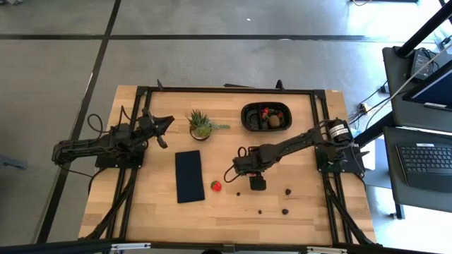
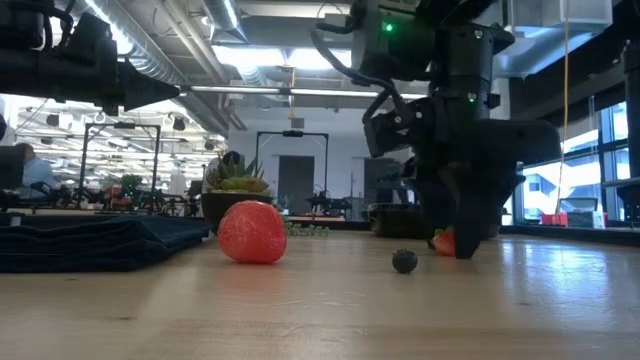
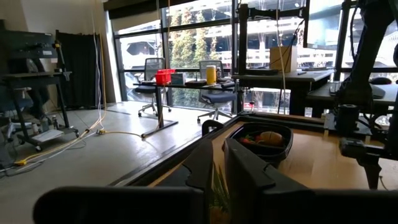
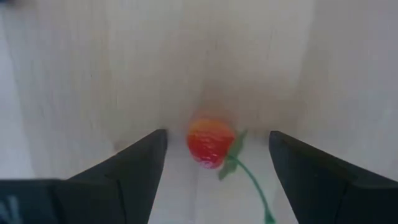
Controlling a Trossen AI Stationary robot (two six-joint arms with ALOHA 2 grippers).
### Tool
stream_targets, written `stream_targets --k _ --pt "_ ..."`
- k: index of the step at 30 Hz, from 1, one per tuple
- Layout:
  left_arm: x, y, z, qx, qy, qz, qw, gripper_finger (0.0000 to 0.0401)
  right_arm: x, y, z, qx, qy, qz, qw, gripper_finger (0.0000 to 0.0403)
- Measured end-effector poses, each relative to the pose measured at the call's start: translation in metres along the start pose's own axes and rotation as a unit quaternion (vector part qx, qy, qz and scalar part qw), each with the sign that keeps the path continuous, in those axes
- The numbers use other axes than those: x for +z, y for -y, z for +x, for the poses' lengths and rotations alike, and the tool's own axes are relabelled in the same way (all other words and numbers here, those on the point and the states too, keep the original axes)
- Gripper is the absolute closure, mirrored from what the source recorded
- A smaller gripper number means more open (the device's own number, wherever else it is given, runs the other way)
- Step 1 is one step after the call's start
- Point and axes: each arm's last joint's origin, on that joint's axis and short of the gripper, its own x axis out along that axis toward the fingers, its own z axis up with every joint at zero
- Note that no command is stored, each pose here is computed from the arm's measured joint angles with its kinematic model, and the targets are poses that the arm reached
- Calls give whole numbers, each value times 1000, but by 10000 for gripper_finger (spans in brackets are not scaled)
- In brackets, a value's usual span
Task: Pick and placing Produce into tupperware
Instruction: Put the strawberry into the black container
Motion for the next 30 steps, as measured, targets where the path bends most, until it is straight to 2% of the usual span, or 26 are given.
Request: stream_targets --k 5,22,26,30 --pt "0 0 0 0 0 0 1000 354 1 0 3 1 -5 -2 1000 138" --pt "0 0 0 0 0 0 1000 334 0 0 3 0 -5 -15 1000 286" --pt "0 0 0 0 0 0 1000 339 0 5 -1 1 -7 -6 1000 303" --pt "0 0 0 0 0 0 1000 348 -3 25 -15 -14 -17 23 999 298"
